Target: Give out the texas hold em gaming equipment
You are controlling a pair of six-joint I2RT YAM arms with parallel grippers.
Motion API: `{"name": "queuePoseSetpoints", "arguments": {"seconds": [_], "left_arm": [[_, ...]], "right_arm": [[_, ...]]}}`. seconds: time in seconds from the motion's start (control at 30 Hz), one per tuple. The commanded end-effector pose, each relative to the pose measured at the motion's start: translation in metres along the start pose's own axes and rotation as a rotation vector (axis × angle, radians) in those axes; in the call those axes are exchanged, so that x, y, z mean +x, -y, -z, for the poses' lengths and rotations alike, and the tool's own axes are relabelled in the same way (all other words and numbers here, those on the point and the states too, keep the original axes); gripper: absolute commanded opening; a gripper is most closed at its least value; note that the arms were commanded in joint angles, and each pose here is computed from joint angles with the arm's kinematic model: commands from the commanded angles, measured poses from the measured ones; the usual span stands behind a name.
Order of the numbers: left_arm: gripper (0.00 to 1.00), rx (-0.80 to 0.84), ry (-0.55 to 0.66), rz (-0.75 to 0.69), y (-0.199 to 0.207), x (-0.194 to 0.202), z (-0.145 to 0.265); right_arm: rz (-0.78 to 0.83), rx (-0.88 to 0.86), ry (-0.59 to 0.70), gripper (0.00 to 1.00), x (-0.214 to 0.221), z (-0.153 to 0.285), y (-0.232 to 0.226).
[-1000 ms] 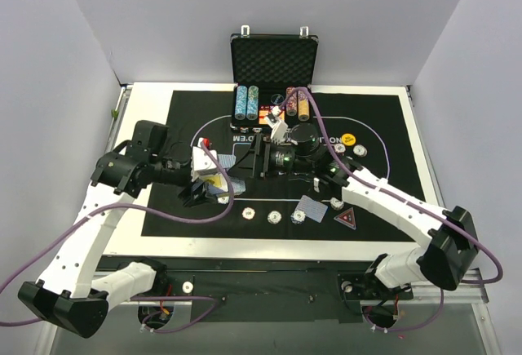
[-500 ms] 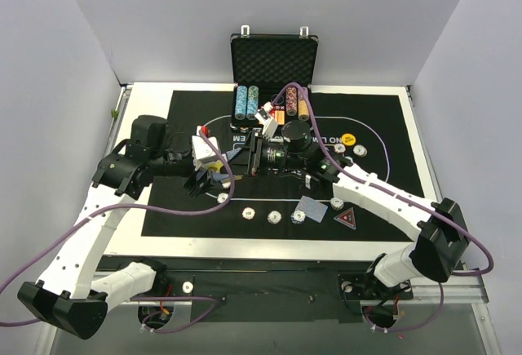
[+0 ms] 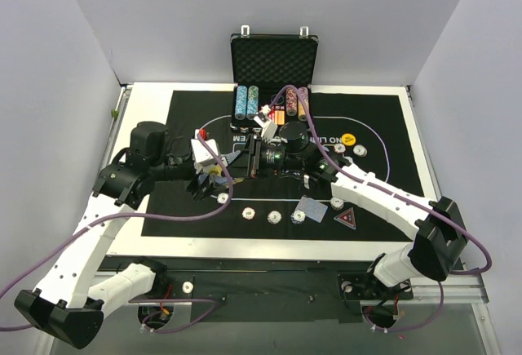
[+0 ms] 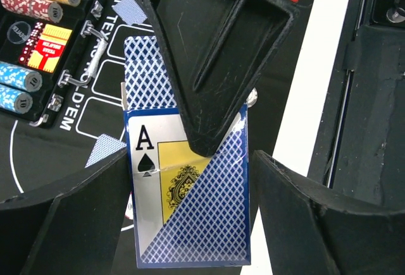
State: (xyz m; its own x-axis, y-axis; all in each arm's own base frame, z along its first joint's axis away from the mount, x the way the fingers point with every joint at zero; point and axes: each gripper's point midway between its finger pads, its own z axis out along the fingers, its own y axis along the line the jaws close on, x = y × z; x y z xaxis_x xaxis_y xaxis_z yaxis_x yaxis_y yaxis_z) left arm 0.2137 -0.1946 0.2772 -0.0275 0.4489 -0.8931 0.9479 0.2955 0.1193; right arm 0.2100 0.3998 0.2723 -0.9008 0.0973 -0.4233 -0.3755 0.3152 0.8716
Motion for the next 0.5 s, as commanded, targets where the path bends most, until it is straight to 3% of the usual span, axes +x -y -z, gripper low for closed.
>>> {"name": "queuePoseSetpoints", "arguments": {"seconds": [0.0,0.23,0.47], "left_arm": [[0.85,0.041,0.028,-0.025,0.006,-0.005,-0.006],[0.84,0.106,-0.072,-0.081,0.014,0.019,-0.005],[0.64,0.143,-0.124,-0.136,0.016,0.027,-0.002]], "right_arm": [[0.079,-0.089,0.033,0.00,-0.013,0.004,-0.035],[0.084,-0.091,0.034,0.00,-0.015,0.003,-0.037],[0.076,-0.092,0.033,0.00,-0.012,0.004,-0.034]]}}
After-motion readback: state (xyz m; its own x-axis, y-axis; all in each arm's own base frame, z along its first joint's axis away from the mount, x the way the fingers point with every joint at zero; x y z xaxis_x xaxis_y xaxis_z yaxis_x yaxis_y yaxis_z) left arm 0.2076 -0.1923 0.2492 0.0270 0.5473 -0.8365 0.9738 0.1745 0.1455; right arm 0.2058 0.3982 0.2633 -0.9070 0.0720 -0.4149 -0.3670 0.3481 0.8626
